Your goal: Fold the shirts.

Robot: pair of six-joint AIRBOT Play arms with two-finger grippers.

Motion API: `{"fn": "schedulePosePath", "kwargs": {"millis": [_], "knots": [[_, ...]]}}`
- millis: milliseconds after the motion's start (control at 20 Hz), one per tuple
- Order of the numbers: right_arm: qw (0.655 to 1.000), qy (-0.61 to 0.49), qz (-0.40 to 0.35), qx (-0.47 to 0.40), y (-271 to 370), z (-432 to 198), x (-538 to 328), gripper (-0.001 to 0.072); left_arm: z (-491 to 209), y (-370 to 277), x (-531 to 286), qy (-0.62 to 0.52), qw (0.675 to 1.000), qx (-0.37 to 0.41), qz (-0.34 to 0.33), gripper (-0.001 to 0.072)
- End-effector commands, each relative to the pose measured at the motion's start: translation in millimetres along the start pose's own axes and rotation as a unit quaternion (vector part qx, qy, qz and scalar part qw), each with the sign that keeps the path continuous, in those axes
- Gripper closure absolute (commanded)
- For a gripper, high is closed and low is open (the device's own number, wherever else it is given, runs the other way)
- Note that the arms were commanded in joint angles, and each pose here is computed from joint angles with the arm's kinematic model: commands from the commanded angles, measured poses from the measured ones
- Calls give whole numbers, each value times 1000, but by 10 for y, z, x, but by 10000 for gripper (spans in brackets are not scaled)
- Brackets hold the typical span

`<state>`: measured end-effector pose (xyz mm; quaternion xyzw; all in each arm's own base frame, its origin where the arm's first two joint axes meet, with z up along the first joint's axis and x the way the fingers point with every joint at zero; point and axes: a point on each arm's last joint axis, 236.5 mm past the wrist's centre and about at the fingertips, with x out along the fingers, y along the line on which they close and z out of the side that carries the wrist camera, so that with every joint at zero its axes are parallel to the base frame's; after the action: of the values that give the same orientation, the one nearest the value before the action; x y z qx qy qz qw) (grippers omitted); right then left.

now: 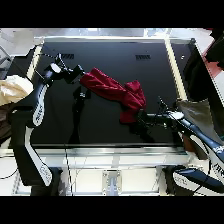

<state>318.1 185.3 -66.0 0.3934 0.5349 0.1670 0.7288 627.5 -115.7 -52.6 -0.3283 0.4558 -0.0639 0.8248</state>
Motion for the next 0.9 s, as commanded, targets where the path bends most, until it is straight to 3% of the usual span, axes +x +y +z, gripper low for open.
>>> {"fn": "schedulePosePath", "kwargs": {"millis": [0,350,450,500,550,650,850], "knots": [[1000,-5,3,0,30,21,7,302,19,94,108,2,1000,6,3,70],[997,-47,33,-50,472,366,-164,302,-106,-1,193,13,1000,8,-3,82],[995,-59,36,-74,601,468,-232,302,-198,-54,247,24,1000,3,-10,155],[994,-64,35,-86,643,507,-262,302,-217,-83,255,25,1000,5,-12,209],[992,-67,33,-99,674,539,-287,302,-224,-92,255,26,1000,5,-13,318],[990,-72,28,-115,712,583,-318,302,-224,-114,251,26,999,13,-15,691],[989,-61,1,-135,590,563,-329,303,-112,-239,114,19,999,11,-34,698]]}}
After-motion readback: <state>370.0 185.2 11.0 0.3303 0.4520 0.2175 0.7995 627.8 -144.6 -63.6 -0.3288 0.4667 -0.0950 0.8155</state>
